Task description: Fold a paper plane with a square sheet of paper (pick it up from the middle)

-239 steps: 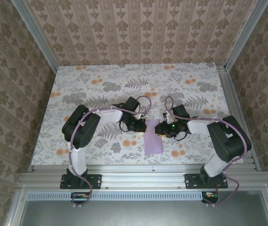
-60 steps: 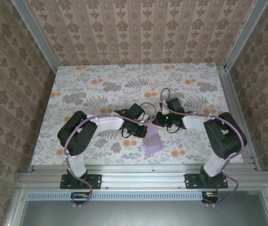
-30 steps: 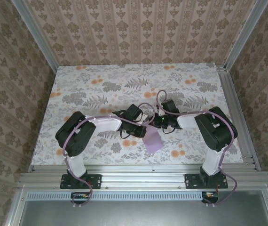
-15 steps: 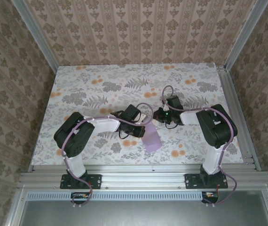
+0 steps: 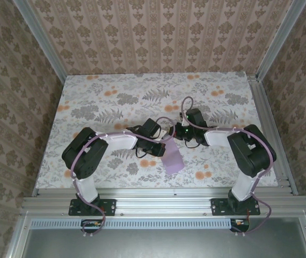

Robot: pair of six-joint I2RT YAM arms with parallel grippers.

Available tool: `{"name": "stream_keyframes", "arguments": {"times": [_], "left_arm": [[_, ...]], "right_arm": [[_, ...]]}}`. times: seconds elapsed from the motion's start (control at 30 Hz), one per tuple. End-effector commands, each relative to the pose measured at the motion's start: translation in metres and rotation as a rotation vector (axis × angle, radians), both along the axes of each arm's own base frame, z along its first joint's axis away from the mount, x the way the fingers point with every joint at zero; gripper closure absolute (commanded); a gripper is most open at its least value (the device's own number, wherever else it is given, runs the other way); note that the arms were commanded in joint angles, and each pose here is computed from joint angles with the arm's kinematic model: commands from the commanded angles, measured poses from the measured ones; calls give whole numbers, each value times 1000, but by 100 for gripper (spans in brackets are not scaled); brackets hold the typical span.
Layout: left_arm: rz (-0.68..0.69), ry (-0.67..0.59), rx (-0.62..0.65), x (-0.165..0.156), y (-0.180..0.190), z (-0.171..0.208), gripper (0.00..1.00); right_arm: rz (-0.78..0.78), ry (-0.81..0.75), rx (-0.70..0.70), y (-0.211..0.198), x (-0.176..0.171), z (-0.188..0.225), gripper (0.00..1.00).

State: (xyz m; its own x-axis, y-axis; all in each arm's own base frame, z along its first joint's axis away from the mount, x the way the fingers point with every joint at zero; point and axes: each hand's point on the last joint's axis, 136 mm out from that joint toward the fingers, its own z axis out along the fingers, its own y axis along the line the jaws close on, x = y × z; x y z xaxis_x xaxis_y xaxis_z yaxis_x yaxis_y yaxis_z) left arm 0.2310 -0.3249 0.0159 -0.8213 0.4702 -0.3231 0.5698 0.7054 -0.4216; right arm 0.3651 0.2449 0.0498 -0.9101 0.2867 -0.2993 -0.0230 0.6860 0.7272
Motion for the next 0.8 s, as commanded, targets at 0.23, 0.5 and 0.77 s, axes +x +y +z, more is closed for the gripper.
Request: {"name": "stream_keyframes", "arguments": {"times": [0.23, 0.5, 0.77], "left_arm": [[4, 173, 307, -47, 74, -60, 96], [8, 180, 312, -49, 78, -60, 96], [4, 191, 317, -52, 80, -62, 96]], "right_arm": [[12, 46, -99, -3, 14, -35, 100], [9, 57, -173, -18, 22, -62, 100], [-10, -15, -187, -39, 34, -42, 100]]}}
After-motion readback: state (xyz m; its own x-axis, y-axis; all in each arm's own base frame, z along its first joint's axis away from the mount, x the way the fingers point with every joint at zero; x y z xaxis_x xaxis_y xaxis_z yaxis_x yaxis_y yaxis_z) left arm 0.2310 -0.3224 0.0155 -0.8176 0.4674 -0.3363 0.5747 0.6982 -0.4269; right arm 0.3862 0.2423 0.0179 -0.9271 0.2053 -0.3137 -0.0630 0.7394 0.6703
